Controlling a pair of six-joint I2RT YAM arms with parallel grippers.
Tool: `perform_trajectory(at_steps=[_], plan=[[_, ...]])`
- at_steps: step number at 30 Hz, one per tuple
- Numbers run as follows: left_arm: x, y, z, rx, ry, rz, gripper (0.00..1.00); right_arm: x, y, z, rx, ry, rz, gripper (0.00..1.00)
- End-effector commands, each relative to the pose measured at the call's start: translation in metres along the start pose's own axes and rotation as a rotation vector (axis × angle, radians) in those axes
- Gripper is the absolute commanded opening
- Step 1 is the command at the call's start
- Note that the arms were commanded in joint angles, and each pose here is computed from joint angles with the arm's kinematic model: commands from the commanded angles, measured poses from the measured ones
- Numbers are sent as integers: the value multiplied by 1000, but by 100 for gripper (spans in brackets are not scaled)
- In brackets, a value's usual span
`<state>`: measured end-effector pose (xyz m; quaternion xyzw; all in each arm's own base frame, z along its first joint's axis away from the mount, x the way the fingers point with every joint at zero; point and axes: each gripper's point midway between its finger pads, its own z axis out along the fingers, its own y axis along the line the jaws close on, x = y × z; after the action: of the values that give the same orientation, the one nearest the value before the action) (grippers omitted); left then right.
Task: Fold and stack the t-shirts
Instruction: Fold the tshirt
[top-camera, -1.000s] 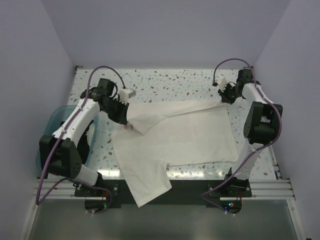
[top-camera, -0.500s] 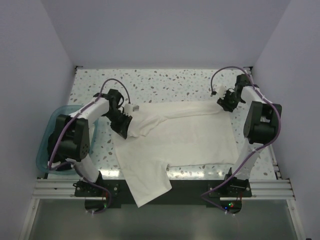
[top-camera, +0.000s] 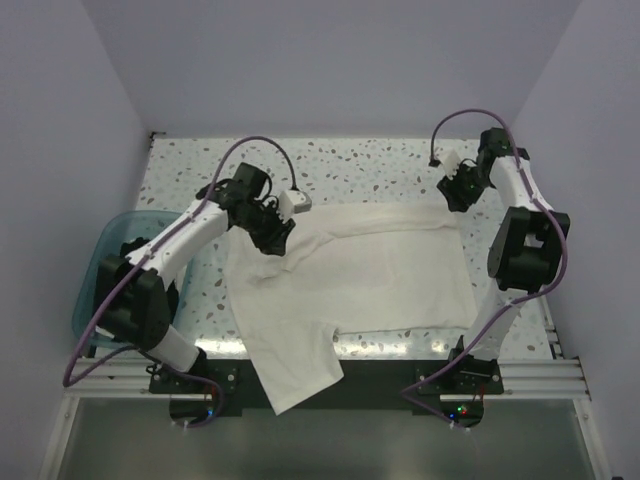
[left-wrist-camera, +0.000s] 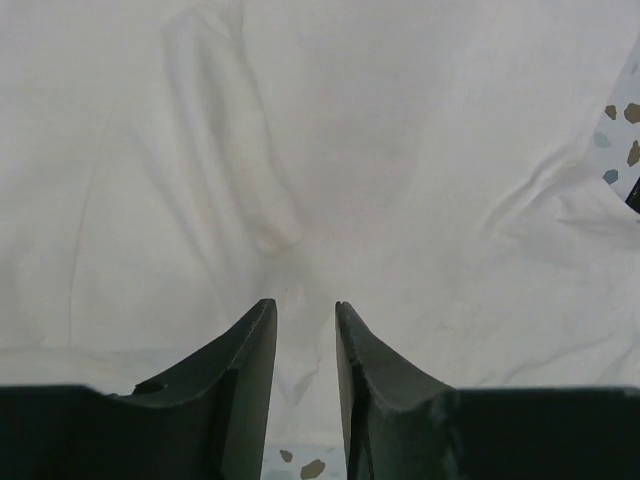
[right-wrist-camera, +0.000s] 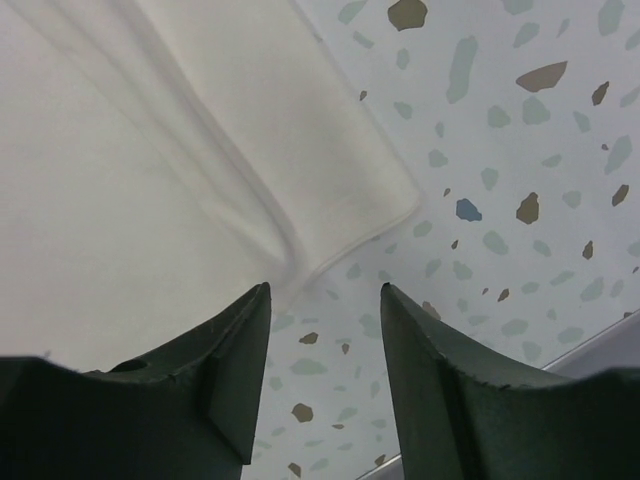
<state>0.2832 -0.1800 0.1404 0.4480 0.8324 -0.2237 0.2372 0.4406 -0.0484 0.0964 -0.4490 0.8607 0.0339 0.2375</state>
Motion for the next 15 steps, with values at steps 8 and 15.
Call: perform_trajectory(at_steps=[8, 15], plan=[[3, -10, 87, -2, 163, 88, 36, 7, 36, 16, -75, 105, 54, 45], [25, 6, 107, -37, 263, 104, 38, 18, 33, 29, -64, 144, 45, 44]])
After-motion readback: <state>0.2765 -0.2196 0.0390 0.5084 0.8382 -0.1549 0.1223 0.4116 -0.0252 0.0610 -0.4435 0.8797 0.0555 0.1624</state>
